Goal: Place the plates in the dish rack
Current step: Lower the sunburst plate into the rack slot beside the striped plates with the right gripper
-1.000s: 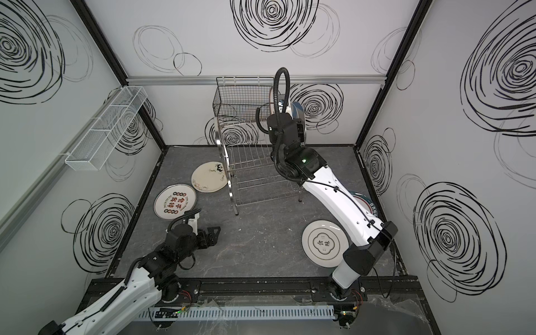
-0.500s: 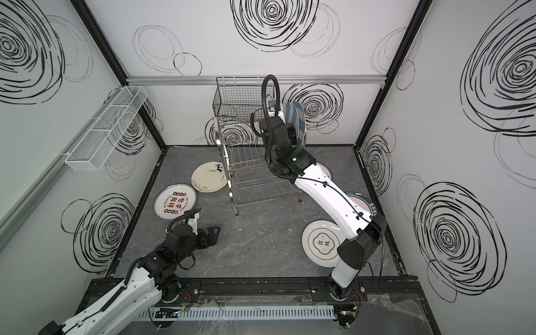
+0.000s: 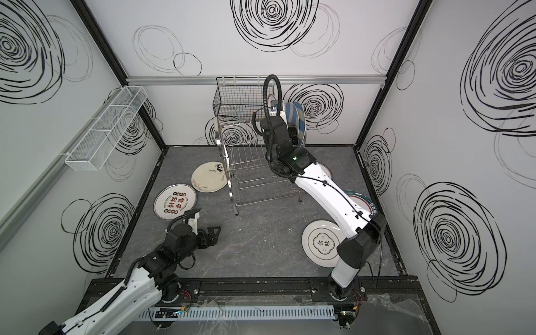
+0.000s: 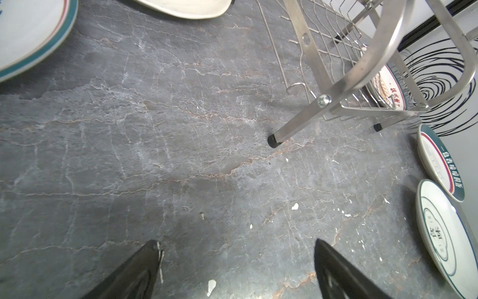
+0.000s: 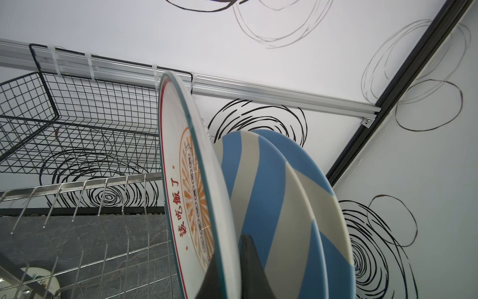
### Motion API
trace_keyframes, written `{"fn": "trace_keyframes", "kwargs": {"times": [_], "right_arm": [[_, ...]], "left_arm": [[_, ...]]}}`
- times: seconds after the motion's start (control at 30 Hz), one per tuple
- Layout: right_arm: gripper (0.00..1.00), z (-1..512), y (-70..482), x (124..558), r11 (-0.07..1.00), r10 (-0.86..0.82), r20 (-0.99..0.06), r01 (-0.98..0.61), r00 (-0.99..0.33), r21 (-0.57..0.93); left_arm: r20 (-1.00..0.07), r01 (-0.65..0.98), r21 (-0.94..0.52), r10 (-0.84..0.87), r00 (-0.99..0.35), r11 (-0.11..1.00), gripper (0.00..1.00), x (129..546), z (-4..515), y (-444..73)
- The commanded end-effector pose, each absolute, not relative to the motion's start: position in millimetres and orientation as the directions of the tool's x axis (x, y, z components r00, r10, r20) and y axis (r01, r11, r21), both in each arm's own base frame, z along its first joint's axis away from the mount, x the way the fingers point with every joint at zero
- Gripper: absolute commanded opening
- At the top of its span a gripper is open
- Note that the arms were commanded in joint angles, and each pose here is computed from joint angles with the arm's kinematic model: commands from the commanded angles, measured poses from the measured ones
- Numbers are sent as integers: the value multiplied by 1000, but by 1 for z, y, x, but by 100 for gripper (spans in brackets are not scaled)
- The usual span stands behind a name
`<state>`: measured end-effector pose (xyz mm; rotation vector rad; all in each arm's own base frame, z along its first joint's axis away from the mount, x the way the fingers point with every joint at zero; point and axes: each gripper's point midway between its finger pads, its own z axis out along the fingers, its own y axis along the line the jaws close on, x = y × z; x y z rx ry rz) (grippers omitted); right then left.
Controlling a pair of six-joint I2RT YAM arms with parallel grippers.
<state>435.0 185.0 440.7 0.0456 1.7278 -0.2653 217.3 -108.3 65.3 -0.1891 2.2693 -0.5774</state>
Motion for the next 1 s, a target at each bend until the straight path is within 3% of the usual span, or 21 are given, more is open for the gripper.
{"fn": "trace_keyframes", "kwargs": {"times": [0.0, 0.5, 0.6, 0.97], "right_arm": [[0, 451, 181, 439, 972, -59, -990, 217, -127, -85], [0, 435, 186, 443, 977, -55, -987, 197, -154, -85], [9, 435, 187, 443, 979, -56, -986, 186, -156, -85], [21, 438, 189, 441, 983, -56, -986, 167, -154, -82]], "left_arm": [[-680, 68, -466, -308, -665, 882, 96, 223, 71, -110], [-678, 68, -467, -307, -667, 882, 96, 222, 71, -110], [-678, 70, -468, -307, -668, 881, 96, 222, 71, -111], [-678, 71, -469, -307, -668, 881, 96, 222, 71, -111]]}}
